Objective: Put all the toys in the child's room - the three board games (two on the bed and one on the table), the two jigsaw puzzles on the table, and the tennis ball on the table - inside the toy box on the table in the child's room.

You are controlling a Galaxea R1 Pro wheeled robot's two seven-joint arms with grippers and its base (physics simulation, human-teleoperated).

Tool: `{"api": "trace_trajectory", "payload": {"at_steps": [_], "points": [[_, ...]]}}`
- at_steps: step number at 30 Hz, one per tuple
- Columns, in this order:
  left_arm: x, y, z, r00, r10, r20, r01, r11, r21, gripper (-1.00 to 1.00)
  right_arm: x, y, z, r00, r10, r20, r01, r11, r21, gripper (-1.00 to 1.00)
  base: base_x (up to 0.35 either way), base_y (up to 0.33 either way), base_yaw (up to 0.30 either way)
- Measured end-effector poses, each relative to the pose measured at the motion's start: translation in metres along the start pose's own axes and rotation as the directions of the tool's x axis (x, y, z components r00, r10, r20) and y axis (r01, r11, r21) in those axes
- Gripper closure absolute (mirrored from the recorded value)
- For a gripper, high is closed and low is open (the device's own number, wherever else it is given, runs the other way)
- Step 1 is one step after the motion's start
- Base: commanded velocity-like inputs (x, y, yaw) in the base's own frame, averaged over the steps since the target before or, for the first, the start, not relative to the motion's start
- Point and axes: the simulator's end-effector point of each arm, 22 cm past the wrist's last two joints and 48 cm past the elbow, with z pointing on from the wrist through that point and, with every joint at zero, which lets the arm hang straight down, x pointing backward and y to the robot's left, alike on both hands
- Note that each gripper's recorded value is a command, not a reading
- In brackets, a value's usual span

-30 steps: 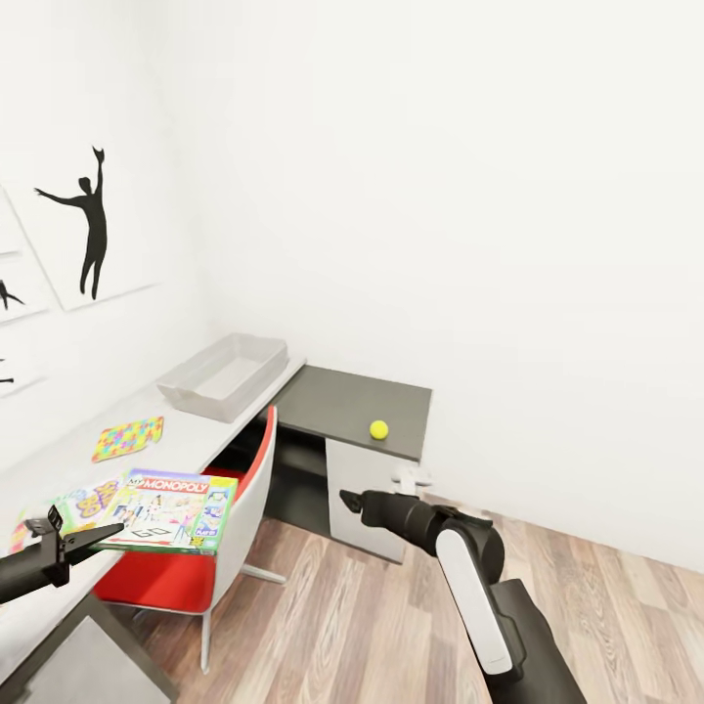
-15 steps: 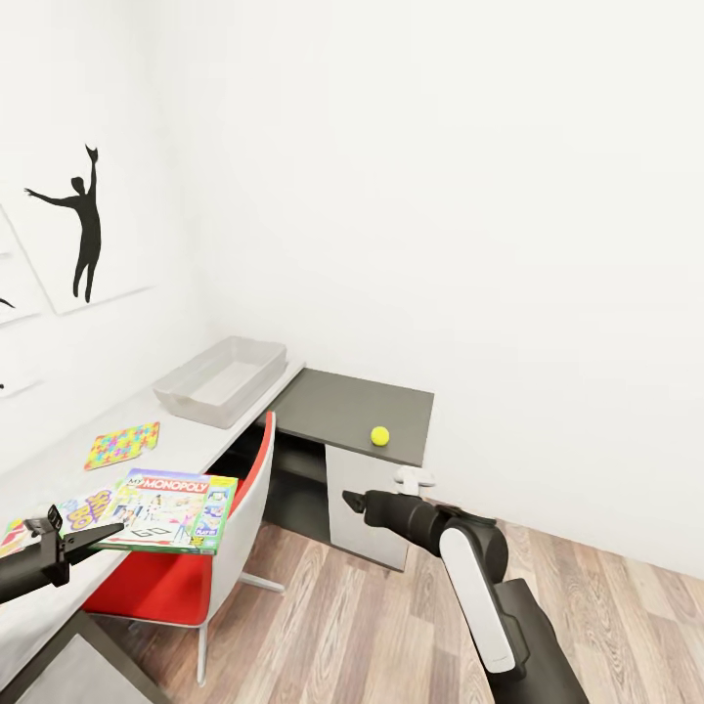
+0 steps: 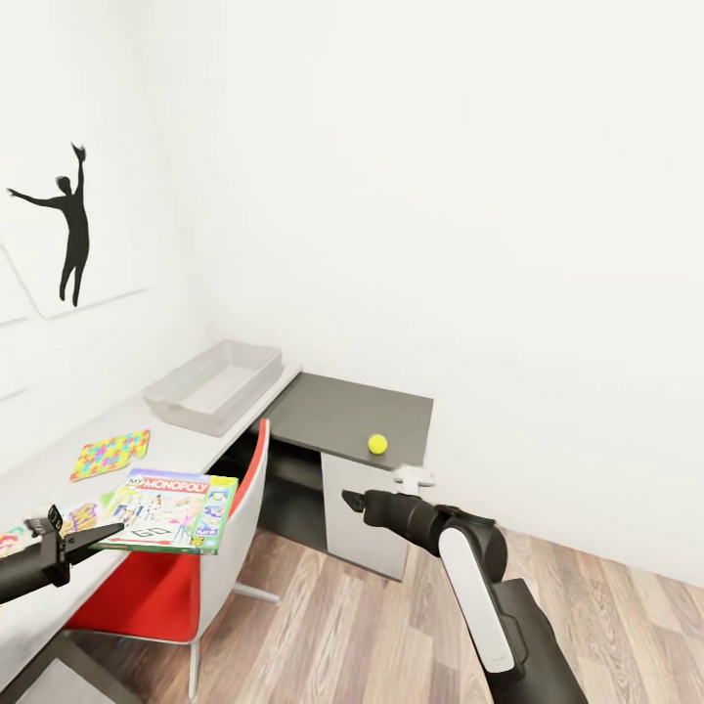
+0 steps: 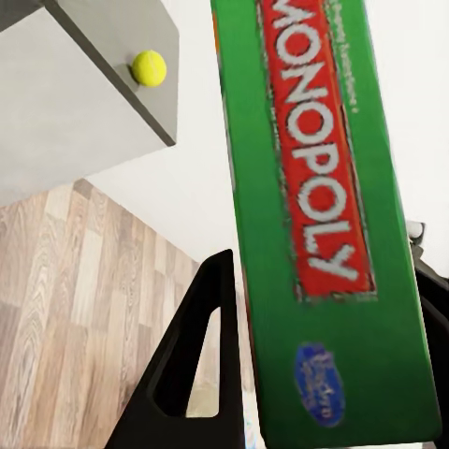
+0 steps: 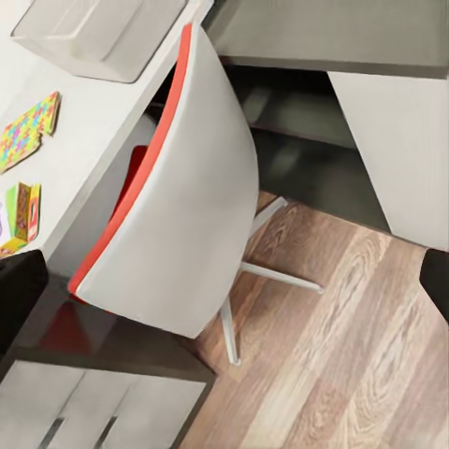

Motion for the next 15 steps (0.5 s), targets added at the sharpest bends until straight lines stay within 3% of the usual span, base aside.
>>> {"api": "trace_trajectory", "payload": {"at_steps": [7, 15], "points": [[0.0002, 0.0002, 0.0001, 1.0, 0.0, 0.0, 0.0, 1.0, 0.0, 1.0, 0.0002, 0.0017, 0.0004, 1.0, 0.001, 0.0, -0.001, 1.0, -0.003, -1.0, 0.281, -0.064, 0.01], [0.0, 0.0, 0.0, 1.0, 0.0, 0.0, 0.0, 1.0, 0.0, 1.0, 0.0007, 0.0033, 0.0008, 1.0, -0.001, -0.001, 0.001, 1.0, -0.004, -1.0, 0.257, -0.181, 0.227]]}}
